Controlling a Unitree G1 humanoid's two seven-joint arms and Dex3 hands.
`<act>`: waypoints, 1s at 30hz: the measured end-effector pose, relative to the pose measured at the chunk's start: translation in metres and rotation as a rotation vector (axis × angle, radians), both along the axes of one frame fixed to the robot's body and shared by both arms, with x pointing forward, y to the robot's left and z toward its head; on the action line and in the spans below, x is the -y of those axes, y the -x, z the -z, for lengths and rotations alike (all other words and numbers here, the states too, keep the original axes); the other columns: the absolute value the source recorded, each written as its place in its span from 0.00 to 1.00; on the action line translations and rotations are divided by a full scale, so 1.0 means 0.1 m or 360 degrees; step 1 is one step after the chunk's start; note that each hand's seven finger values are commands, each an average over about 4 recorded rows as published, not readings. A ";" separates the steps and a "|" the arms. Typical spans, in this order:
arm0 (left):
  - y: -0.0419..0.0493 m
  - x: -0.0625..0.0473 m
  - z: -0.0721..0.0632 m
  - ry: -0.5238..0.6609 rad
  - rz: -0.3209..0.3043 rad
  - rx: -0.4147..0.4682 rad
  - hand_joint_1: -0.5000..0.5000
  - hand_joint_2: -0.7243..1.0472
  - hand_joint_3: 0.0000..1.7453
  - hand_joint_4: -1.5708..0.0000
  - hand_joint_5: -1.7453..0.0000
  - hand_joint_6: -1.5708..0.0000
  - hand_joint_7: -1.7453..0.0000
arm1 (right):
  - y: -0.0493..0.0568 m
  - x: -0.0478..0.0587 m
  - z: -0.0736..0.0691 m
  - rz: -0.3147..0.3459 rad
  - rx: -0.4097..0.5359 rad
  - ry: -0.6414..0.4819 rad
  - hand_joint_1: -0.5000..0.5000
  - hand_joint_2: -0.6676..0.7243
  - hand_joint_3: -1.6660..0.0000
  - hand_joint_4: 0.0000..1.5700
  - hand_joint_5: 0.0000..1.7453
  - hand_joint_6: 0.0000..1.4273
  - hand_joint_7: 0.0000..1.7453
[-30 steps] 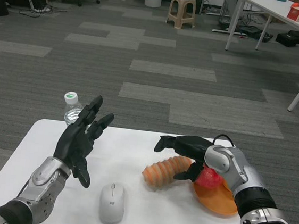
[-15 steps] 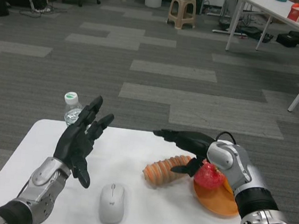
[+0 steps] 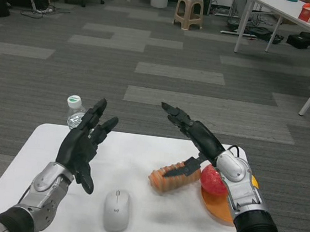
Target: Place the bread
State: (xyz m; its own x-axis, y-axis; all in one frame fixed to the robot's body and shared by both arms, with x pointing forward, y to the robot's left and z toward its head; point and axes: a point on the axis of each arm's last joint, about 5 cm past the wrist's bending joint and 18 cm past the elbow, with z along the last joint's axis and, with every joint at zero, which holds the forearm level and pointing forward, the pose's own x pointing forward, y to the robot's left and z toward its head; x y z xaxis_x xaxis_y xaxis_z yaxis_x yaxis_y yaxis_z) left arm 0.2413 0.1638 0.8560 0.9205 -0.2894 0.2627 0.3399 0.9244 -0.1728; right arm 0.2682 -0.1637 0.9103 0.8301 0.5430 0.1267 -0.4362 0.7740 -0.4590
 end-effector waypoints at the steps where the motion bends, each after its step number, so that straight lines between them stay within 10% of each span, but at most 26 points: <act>1: 0.000 0.00 0.00 0.0000 0.0000 0.0000 1.00 0.05 0.05 1.00 0.76 1.00 1.00 | 0.01 -0.01 0.02 0.0024 -0.0012 -0.0058 0.04 0.64 0.90 0.00 0.00 0.00 0.00; 9: -0.004 -0.01 -0.01 0.0004 -0.0008 0.0005 1.00 0.05 0.05 1.00 0.71 1.00 1.00 | 0.10 -0.09 0.07 0.0180 -0.0010 -0.0392 0.08 0.99 1.00 0.00 0.00 0.00 0.00; 30: -0.031 -0.01 -0.07 0.0036 -0.0038 0.0071 1.00 0.05 0.05 1.00 0.71 1.00 1.00 | 0.24 0.02 -0.05 0.0356 0.0164 -0.0558 0.24 1.00 1.00 0.00 0.00 0.00 0.00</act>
